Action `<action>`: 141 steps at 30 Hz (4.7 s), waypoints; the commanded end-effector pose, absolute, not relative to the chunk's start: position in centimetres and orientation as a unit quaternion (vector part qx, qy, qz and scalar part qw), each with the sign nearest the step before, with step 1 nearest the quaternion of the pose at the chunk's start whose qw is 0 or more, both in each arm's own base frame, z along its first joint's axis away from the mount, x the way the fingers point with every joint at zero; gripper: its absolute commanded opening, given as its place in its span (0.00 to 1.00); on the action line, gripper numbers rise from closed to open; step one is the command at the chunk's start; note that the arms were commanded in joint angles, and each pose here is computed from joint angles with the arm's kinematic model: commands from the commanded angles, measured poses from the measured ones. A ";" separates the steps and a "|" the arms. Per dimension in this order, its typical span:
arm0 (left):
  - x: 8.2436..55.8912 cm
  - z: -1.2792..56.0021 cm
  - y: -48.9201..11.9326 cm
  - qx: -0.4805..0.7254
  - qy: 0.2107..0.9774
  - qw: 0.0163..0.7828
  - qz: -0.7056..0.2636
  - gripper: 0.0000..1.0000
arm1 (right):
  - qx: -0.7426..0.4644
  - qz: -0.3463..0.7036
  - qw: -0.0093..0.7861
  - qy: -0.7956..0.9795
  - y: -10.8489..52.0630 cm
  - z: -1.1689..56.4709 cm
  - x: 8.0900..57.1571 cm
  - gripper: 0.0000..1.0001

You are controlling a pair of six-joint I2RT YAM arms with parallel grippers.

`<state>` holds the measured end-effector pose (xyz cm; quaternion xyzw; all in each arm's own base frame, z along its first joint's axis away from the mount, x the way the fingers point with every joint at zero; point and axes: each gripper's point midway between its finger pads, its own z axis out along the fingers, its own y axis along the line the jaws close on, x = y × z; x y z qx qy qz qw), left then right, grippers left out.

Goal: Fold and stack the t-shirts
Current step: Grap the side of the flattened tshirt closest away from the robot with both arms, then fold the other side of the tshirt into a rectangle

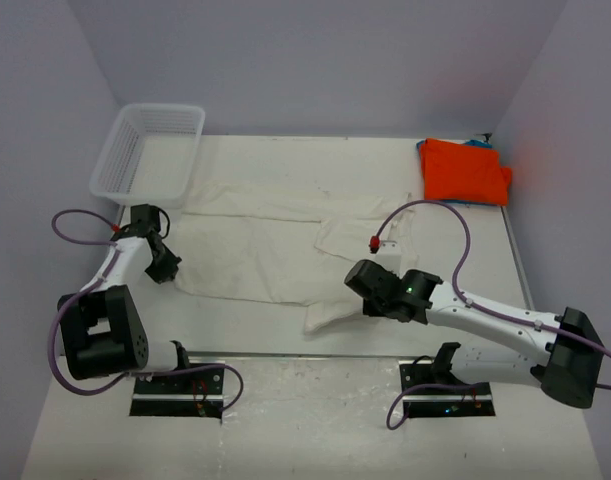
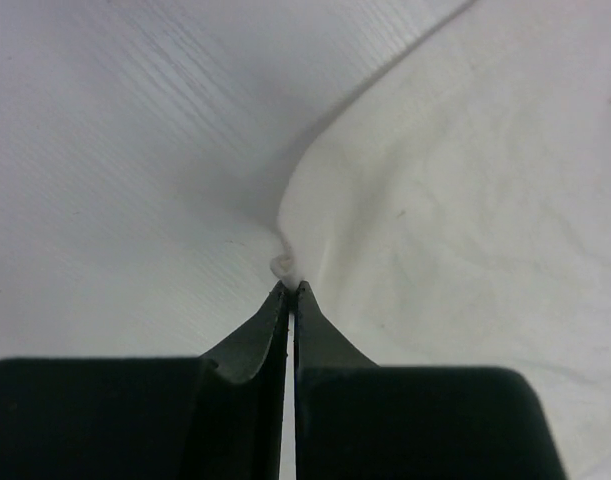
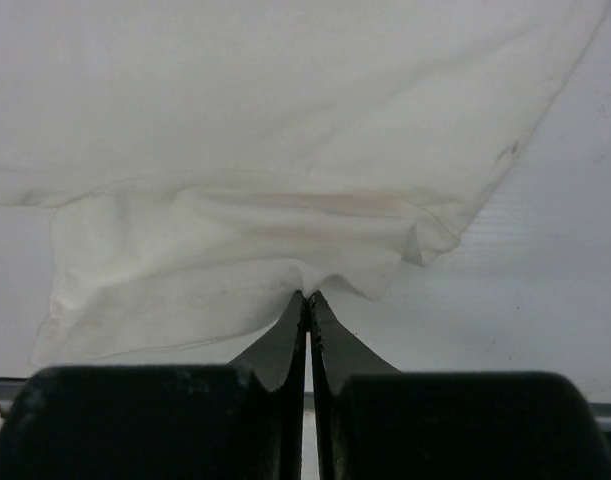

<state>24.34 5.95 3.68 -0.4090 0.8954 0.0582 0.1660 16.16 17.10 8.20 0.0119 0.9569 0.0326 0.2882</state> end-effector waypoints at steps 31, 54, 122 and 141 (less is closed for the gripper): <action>22.8 8.9 5.4 -0.404 0.888 0.219 0.004 0.00 | 0.196 -0.101 0.273 0.936 8.1 13.6 11.1 0.00; 22.1 10.1 7.8 -0.441 0.866 0.233 0.034 0.00 | 0.191 -0.095 0.294 0.932 7.6 15.4 15.7 0.00; 40.8 12.9 7.0 -0.314 0.881 0.346 0.076 0.00 | 0.109 -0.090 0.307 0.941 8.1 14.4 36.0 0.00; 44.2 9.4 7.5 -0.328 0.888 0.308 0.089 0.00 | 0.096 -0.086 0.296 0.946 9.4 13.6 40.6 0.00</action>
